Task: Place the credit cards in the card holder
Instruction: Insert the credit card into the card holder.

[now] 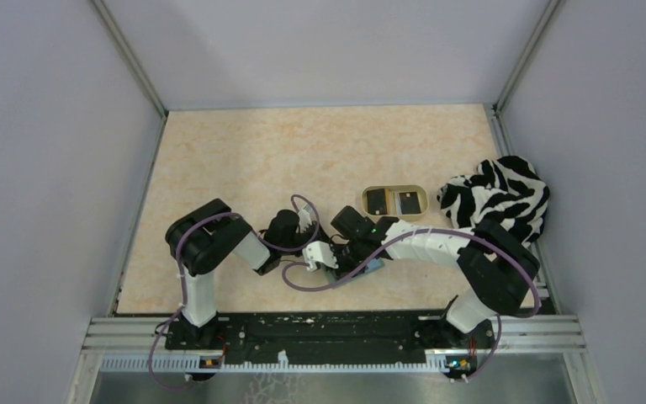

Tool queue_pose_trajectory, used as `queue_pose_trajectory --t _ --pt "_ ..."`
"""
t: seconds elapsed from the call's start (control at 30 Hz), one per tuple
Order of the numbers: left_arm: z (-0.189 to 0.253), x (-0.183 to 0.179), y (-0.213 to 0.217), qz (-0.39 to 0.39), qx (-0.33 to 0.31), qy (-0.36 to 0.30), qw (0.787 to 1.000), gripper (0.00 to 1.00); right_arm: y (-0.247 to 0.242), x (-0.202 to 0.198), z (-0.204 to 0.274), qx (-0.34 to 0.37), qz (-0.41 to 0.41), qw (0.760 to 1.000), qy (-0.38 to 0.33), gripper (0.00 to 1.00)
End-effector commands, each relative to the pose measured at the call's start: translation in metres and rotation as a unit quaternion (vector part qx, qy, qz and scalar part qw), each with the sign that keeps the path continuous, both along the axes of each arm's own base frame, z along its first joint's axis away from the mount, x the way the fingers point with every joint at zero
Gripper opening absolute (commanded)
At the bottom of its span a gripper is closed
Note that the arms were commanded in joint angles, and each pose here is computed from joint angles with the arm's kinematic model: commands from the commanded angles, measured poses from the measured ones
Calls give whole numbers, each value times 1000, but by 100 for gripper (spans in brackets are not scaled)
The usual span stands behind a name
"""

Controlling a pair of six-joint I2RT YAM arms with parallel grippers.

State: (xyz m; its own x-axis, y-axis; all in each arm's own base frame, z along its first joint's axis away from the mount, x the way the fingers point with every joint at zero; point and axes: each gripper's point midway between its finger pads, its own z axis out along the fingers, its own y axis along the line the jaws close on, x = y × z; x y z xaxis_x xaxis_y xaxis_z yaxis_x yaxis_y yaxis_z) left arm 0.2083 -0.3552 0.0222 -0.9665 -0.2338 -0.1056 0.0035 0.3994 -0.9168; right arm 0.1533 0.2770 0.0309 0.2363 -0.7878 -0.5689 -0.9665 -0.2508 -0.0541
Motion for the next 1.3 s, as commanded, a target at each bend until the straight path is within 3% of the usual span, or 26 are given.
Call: queue_pose_trajectory --t 0.0,0.73,1.27 --pt "-15 -7 3 -14 19 10 1000 17 13 15 7 8 -18 999 -29 0" --pt "-14 -10 2 -21 11 11 1000 24 -7 34 -3 -53 -36 994 -88 0" --pt "-12 -10 2 -22 8 6 1000 25 -25 53 -1 -63 -75 991 -92 0"
